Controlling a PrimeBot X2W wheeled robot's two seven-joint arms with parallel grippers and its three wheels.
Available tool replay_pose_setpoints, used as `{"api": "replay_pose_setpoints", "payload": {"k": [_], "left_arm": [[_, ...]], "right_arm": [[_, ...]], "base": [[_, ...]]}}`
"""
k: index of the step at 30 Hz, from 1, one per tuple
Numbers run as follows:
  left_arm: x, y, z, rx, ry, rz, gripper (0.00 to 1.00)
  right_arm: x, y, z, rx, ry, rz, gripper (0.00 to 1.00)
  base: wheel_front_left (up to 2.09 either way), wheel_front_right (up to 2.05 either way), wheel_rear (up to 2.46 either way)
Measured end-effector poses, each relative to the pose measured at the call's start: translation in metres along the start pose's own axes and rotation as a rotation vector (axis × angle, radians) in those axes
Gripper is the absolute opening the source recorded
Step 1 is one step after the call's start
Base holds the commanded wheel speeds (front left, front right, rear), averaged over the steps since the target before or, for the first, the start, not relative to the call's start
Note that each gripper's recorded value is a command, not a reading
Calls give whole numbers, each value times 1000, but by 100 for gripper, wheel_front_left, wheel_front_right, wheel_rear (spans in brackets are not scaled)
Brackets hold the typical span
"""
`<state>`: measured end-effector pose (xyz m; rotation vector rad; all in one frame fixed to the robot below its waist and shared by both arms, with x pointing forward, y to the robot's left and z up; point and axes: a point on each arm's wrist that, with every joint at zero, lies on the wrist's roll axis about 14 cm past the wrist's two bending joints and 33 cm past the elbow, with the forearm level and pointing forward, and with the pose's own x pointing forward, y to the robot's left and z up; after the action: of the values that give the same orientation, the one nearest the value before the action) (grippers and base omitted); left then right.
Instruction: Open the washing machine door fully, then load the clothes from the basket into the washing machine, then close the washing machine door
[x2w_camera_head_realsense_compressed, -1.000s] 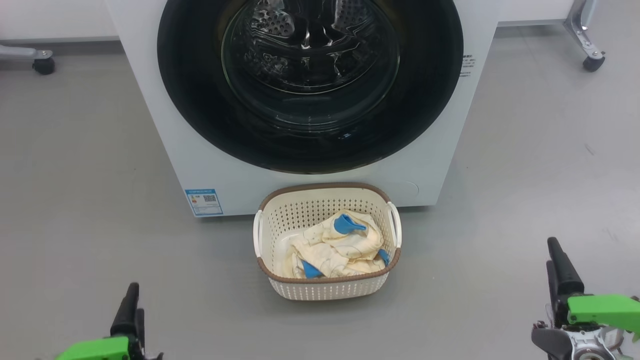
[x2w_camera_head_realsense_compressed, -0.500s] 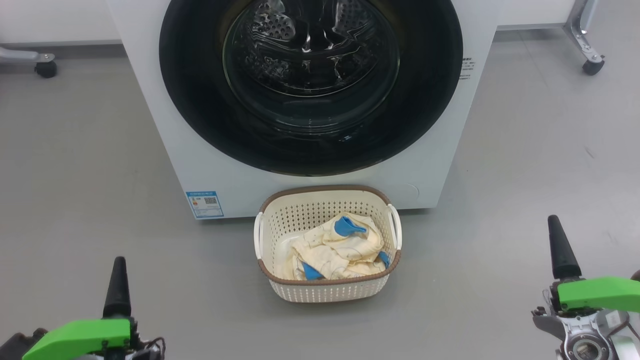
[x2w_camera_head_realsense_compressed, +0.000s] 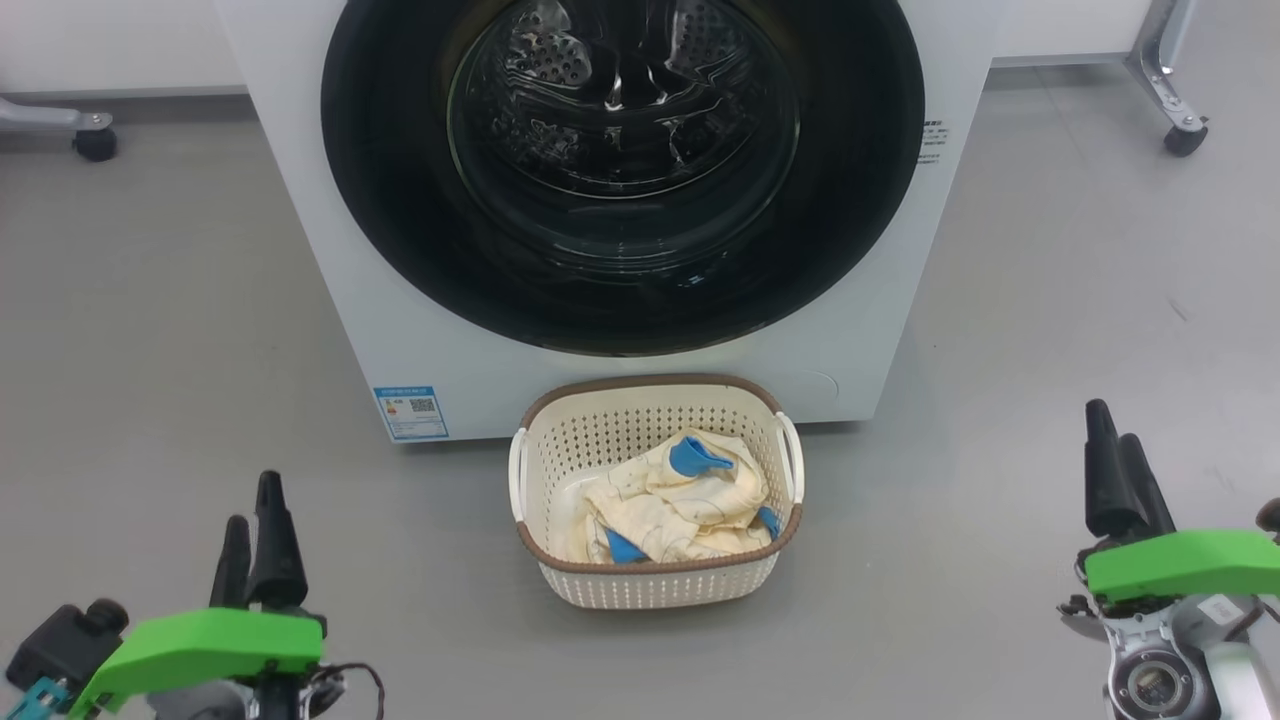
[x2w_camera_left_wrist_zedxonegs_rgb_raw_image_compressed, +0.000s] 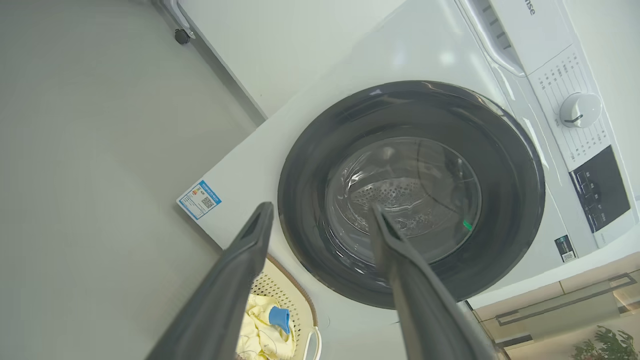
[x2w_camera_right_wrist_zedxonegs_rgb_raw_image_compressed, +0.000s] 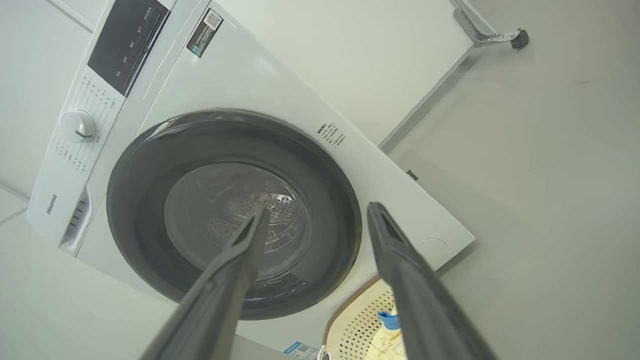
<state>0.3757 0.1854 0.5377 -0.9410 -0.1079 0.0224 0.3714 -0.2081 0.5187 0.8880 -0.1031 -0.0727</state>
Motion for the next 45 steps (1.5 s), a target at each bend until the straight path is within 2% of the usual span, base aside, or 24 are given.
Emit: {"api": "replay_pose_setpoints", "payload": {"k": [23,32,40,45], "left_arm": [[-6,-53,-21,451,2,-213,100],[-9,-57,-38,671,20,-265,100],[-14,-50,-58,737,74,-286,100],[-15,-58,-62,804,68,-327,100]], "right_arm": [[-2,30,-5,-397,-3,125,100],[-2,36,-9,-557,-10,167,100],[-1,38,-9,-643,-17,185,100],[-4,34,-15,-702,0,187,100]], "base": [[0,0,0],[0,0,0],[0,0,0],[0,0,0]]}}
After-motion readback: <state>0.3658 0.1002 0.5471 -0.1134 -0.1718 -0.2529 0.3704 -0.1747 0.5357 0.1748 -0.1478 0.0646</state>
